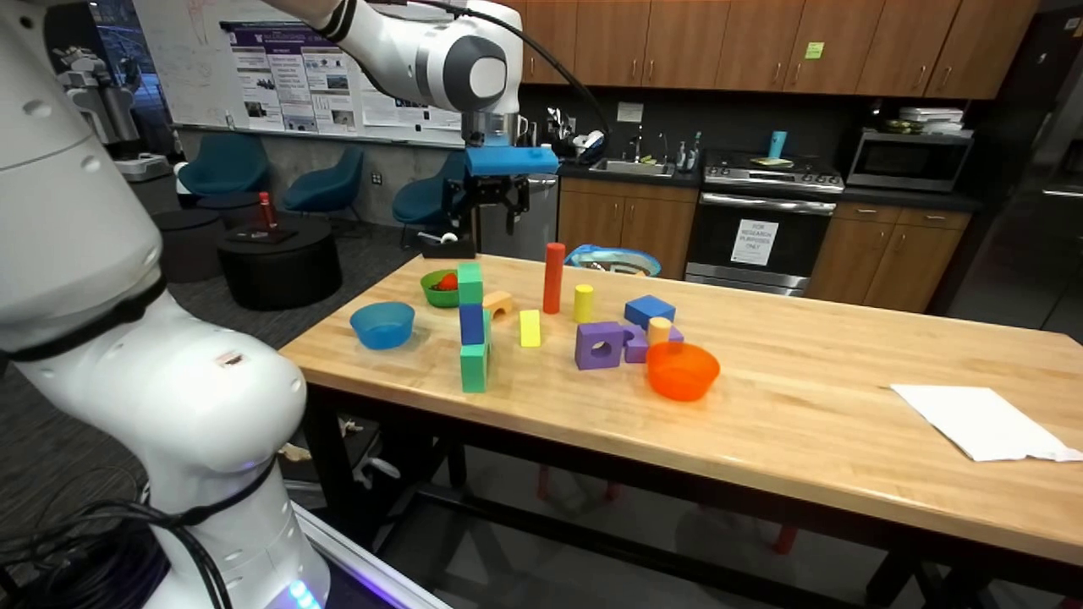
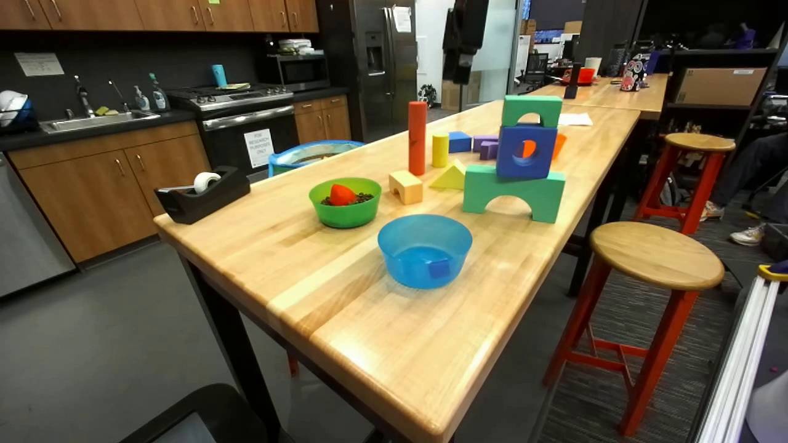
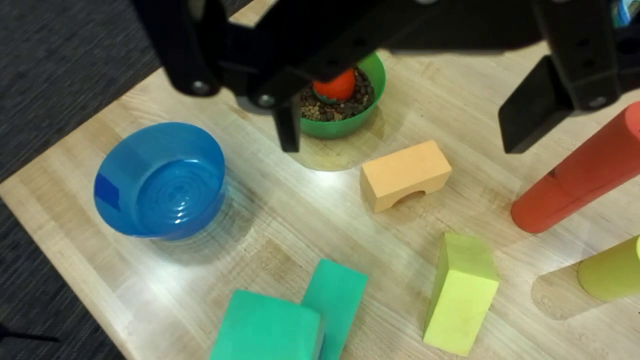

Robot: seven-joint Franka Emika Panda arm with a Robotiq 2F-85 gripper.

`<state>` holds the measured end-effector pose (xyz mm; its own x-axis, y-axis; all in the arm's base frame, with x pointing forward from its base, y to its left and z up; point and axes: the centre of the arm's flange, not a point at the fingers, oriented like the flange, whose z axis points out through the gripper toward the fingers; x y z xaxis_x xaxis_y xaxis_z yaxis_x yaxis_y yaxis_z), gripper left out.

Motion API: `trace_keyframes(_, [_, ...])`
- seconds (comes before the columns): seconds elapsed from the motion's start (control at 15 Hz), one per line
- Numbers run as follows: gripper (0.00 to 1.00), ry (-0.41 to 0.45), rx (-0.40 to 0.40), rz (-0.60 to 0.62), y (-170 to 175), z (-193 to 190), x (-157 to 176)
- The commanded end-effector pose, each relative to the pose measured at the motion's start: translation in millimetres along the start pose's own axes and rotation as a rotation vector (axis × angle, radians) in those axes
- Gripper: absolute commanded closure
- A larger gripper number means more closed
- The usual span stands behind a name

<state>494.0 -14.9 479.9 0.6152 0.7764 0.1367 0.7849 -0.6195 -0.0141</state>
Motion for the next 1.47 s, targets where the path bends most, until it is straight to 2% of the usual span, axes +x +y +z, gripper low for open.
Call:
trace_keyframes(0.0, [0.00,0.027,0.033,0.039,16.6,-3.2,5.5])
trace_keyframes(0.33, [0.00,0.100,0.080,0.155,27.5,14.7,29.0])
trace_keyframes(0.6, [0.00,0.121,0.073,0.261,34.0,23.5,43.7])
trace_keyframes(0.93, [0.00,0.128,0.018,0.375,29.4,18.3,40.7])
trace_keyframes(1.2, [0.00,0.087,-0.029,0.468,26.3,15.5,33.7])
trace_keyframes(1.27, [0.00,0.076,-0.034,0.481,25.6,15.6,32.9])
trace_keyframes(1.33, [0.00,0.079,-0.005,0.484,22.0,15.1,34.5])
trace_keyframes(1.4, [0.00,0.083,-0.008,0.459,33.9,21.8,38.4])
